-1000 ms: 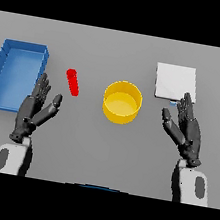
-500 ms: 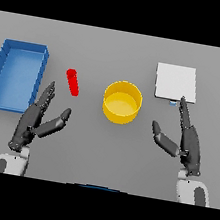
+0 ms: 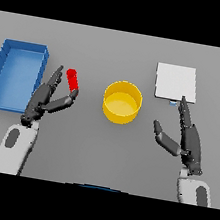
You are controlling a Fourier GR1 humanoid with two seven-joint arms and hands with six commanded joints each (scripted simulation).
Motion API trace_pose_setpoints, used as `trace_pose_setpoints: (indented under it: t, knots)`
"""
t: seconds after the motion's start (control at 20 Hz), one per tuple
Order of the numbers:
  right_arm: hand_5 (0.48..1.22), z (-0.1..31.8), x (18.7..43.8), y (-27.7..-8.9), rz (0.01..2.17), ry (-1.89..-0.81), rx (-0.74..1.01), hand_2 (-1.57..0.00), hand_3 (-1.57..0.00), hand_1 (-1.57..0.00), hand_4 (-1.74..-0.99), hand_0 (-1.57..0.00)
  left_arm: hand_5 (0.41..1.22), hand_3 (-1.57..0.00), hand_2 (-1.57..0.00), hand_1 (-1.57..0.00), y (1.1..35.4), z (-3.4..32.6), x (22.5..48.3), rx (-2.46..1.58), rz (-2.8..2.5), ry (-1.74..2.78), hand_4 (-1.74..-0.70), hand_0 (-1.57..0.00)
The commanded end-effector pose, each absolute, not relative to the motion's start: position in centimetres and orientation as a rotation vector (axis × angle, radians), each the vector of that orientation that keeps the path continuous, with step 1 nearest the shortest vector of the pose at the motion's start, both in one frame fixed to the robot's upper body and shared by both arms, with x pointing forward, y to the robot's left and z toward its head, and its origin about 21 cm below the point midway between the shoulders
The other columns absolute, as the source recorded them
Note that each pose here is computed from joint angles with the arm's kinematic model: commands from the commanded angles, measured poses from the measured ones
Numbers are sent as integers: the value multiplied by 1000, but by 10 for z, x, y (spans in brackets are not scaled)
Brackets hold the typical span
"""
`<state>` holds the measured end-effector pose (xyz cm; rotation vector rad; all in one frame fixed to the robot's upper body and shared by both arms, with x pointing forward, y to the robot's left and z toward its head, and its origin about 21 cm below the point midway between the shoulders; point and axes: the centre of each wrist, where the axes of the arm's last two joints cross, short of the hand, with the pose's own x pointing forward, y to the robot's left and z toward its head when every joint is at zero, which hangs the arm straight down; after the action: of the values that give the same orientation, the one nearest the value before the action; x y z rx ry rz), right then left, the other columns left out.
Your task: Pick up the red beaker and tilt it to pour out 1 green nut into yellow bowl. Pick up the yellow bowl and place it on the metallic measuring scale.
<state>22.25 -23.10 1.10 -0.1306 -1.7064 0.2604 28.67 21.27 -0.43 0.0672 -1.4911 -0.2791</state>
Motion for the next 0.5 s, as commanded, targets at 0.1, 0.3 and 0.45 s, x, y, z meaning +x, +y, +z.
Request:
trace_pose_setpoints:
  t: [0.1,0.3,0.45]
  knots:
    - [626,11,223,-227,273,-1720,-138,1,1,1,-1222,1,641,1,1,1,208,-9,299,55,-295,-1516,-1189,1]
    - [630,13,223,-229,266,-1713,-119,1,1,1,-1227,1,657,1,1,1,203,-5,319,91,-331,-1518,-1197,1]
    - [634,12,220,-228,257,-1714,-114,1,1,1,-1233,1,664,1,1,1,193,-8,330,100,-341,-1497,-1196,1]
